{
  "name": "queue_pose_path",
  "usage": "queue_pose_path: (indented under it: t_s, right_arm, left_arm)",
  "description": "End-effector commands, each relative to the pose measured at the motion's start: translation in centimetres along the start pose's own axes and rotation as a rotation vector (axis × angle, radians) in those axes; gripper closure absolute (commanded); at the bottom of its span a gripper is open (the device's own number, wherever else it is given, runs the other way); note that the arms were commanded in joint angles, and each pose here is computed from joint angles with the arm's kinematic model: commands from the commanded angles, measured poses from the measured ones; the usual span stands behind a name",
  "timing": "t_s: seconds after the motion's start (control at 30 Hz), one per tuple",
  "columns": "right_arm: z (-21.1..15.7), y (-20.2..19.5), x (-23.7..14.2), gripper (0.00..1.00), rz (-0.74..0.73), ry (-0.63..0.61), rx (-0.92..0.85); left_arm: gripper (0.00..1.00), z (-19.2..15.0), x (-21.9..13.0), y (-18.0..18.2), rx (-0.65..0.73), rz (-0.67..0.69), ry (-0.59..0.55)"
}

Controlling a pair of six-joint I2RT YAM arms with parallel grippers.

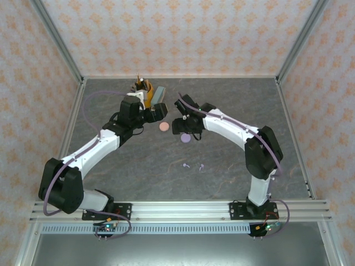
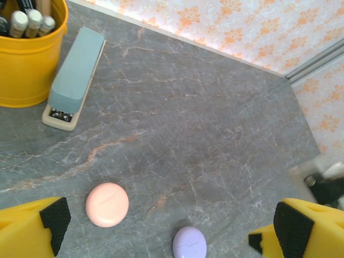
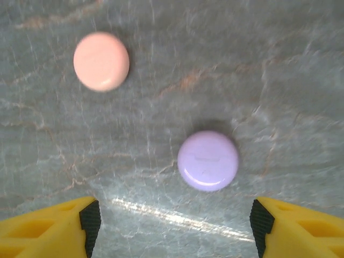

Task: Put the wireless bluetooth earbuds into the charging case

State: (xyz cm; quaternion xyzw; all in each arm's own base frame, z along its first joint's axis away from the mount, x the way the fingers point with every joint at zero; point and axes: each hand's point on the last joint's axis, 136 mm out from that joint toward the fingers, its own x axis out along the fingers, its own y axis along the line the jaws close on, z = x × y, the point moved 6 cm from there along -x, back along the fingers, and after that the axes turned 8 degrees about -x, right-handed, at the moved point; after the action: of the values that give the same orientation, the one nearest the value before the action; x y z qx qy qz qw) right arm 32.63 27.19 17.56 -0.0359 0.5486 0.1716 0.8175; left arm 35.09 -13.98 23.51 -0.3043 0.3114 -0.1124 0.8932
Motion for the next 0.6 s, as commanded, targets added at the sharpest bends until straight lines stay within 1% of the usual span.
queue_pose_path:
  t_s: [0.0,0.27,0.37,0.57]
  right_arm:
    - [-0.4,-1.7,1.9,0.25,-0.16,0.103,-0.016]
    - [-0.5,-1.3,5.3,0.25,-0.185,0.134,0.187]
    - [-0.8,-1.1,6.0,0.25,-0.181,0.146,0.207]
    - [-1.6,-1.0,7.0,0.25,-0.174,0.183,0.183]
  left_arm:
    - [0.0,1.2,-1.3,-0.4,0.026,0.004,-0.047]
    - [0.0,1.0,-0.7,-0.2,0.011,-0.005,-0.036]
    - [0.0,0.7,-0.3,-0.1,0.007,-0.009,-0.025]
    - [0.0,0.3,0.3,0.1,-0.005,-0.016,-0.011]
